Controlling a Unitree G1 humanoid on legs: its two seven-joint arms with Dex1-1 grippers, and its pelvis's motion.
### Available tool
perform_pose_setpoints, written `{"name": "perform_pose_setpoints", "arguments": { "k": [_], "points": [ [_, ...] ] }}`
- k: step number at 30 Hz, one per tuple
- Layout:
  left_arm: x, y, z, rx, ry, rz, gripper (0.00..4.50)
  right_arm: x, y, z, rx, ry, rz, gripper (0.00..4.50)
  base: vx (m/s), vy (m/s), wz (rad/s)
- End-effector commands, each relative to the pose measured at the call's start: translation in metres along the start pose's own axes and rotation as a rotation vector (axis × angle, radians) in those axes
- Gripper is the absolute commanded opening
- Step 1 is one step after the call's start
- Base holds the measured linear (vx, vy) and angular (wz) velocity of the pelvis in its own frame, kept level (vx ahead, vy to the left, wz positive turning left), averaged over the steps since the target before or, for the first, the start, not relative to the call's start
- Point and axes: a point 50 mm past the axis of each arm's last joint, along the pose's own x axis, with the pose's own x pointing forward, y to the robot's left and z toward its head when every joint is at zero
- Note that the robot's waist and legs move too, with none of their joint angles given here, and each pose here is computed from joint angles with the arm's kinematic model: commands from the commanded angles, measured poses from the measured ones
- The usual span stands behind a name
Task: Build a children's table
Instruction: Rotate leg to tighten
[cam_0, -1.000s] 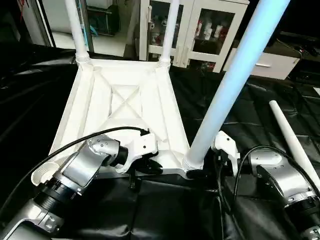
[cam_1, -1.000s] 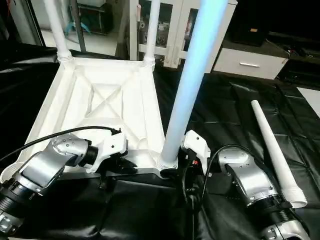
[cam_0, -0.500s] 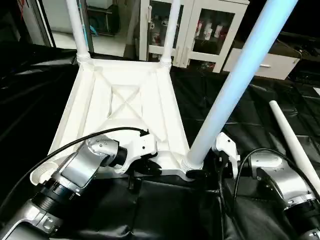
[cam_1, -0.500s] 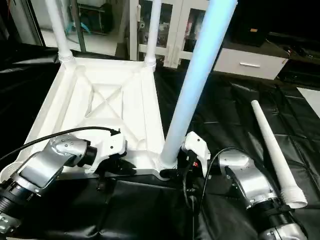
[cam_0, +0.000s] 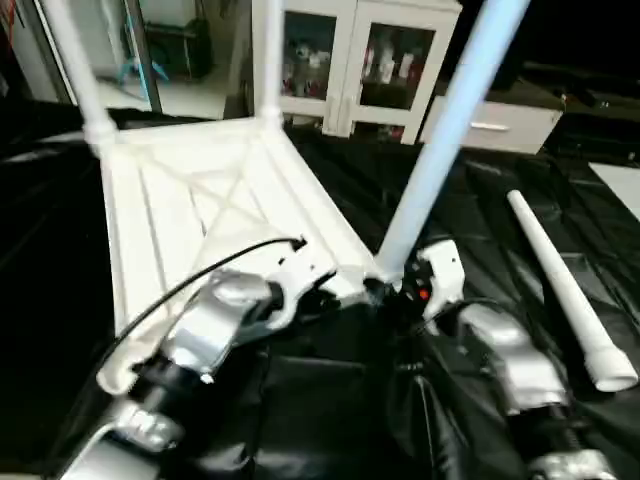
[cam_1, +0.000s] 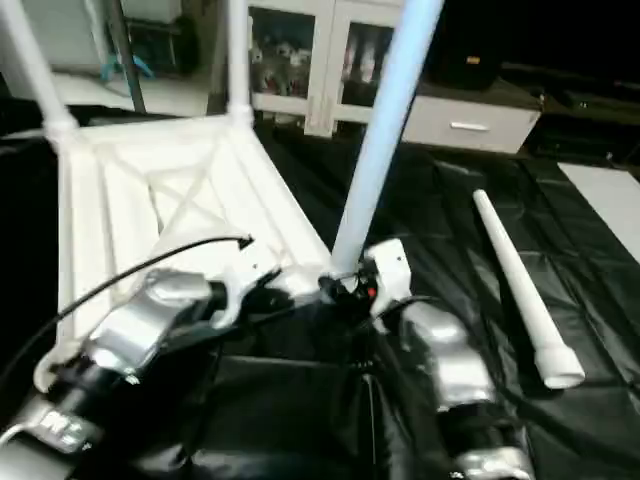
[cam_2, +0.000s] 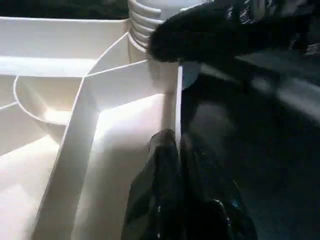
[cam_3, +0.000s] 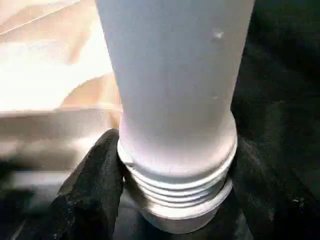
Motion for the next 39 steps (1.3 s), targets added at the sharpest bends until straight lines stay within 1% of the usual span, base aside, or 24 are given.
{"name": "perform_pose_setpoints", "arguments": {
  "k": [1, 2, 3, 5, 6, 8, 10, 11, 13, 14, 15, 17, 19, 22, 23, 24, 26, 28, 30, 31, 32, 34, 35, 39],
  "points": [
    [0.011, 0.001, 0.005, -0.029, -0.041, 0.126, 0.0, 0.012, 0.021, -0.005, 0.042, -0.007, -0.06, 2.7, 0.0, 0.0, 0.0],
    [0.016, 0.001, 0.01, -0.036, -0.063, 0.174, 0.0, 0.017, 0.033, -0.007, 0.051, -0.012, -0.089, 2.7, 0.0, 0.0, 0.0],
    [0.018, 0.001, 0.013, -0.04, -0.074, 0.186, 0.0, 0.02, 0.041, -0.008, 0.054, -0.013, -0.075, 2.7, 0.0, 0.0, 0.0],
    [0.02, 0.0, 0.015, -0.042, -0.085, 0.195, 0.0, 0.022, 0.047, -0.007, 0.042, -0.02, -0.06, 2.7, 0.0, 0.0, 0.0],
    [0.02, 0.0, 0.015, -0.042, -0.085, 0.195, 0.0, 0.022, 0.047, -0.007, 0.042, -0.02, -0.058, 2.7, 0.0, 0.0, 0.0],
    [0.021, -0.002, 0.018, -0.026, -0.099, 0.185, 0.0, 0.025, 0.053, -0.002, 0.016, -0.046, -0.011, 2.69, 0.0, 0.0, 0.0],
    [0.021, -0.002, 0.019, -0.013, -0.104, 0.176, 0.0, 0.026, 0.053, 0.001, 0.012, -0.066, -0.008, 2.69, 0.0, 0.0, 0.0],
    [0.019, -0.001, 0.018, -0.001, -0.105, 0.167, 0.0, 0.025, 0.05, 0.006, 0.006, -0.097, -0.005, 2.69, 0.0, 0.0, 0.0],
    [0.017, 0.0, 0.017, 0.011, -0.108, 0.157, 0.0, 0.023, 0.046, 0.01, 0.0, -0.129, -0.004, 2.69, 0.0, 0.0, 0.0],
    [0.016, 0.0, 0.017, 0.017, -0.11, 0.149, 0.0, 0.022, 0.043, 0.012, -0.009, -0.138, -0.017, 3.25, 0.0, 0.0, 0.0],
    [0.014, 0.0, 0.016, 0.021, -0.108, 0.137, 0.0, 0.02, 0.039, 0.014, -0.014, -0.149, -0.024, 3.39, 0.0, 0.0, 0.0],
    [0.01, -0.001, 0.012, 0.034, -0.101, 0.088, 0.0, 0.016, 0.029, 0.02, -0.021, -0.177, -0.042, 3.48, 0.0, 0.0, 0.0],
    [0.005, -0.002, 0.007, 0.034, -0.078, 0.053, 0.0, 0.012, 0.02, 0.026, -0.02, -0.192, -0.048, 3.82, 0.0, 0.0, 0.0],
    [-0.007, -0.002, -0.006, 0.052, -0.034, -0.038, 0.0, 0.0, 0.0, 0.037, -0.052, -0.203, -0.022, 3.93, 0.0, 0.0, 0.0],
    [-0.008, -0.002, -0.007, 0.052, -0.032, -0.044, 0.0, -0.001, -0.002, 0.037, -0.055, -0.199, -0.015, 4.04, 0.0, 0.0, 0.0],
    [-0.015, -0.001, -0.014, 0.063, -0.016, -0.091, 0.0, -0.009, -0.01, 0.038, -0.086, -0.17, 0.054, 4.16, 0.0, 0.0, 0.0],
    [-0.021, -0.001, -0.019, 0.072, -0.001, -0.139, 0.0, -0.017, -0.015, 0.038, -0.117, -0.133, 0.133, 4.23, 0.0, 0.0, 0.0],
    [-0.028, -0.002, -0.024, 0.084, 0.019, -0.204, 0.0, -0.026, -0.018, 0.035, -0.162, -0.074, 0.252, 4.36, 0.0, 0.0, 0.0],
    [-0.035, -0.005, -0.027, 0.1, 0.04, -0.276, 0.0, -0.037, -0.018, 0.03, -0.211, 0.007, 0.394, 4.44, 0.0, 0.0, 0.0],
    [-0.035, -0.005, -0.027, 0.1, 0.04, -0.276, 0.0, -0.037, -0.018, 0.03, -0.211, 0.007, 0.394, 4.44, 0.0, 0.0, 0.0],
    [-0.043, -0.013, -0.029, 0.131, 0.04, -0.395, 0.0, -0.05, -0.016, 0.024, -0.259, 0.087, 0.546, 4.44, 0.0, 0.0, 0.0],
    [-0.045, -0.014, -0.029, 0.135, 0.041, -0.416, 0.0, -0.053, -0.015, 0.023, -0.263, 0.1, 0.572, 4.44, 0.0, 0.0, 0.0],
    [-0.051, -0.021, -0.029, 0.15, 0.044, -0.509, 0.0, -0.063, -0.013, 0.018, -0.272, 0.164, 0.69, 4.44, 0.0, 0.0, 0.0],
    [-0.052, -0.024, -0.03, 0.165, 0.063, -0.554, 0.0, -0.067, -0.013, 0.017, -0.284, 0.207, 0.755, 4.44, 0.0, 0.0, 0.0]
  ]
}}
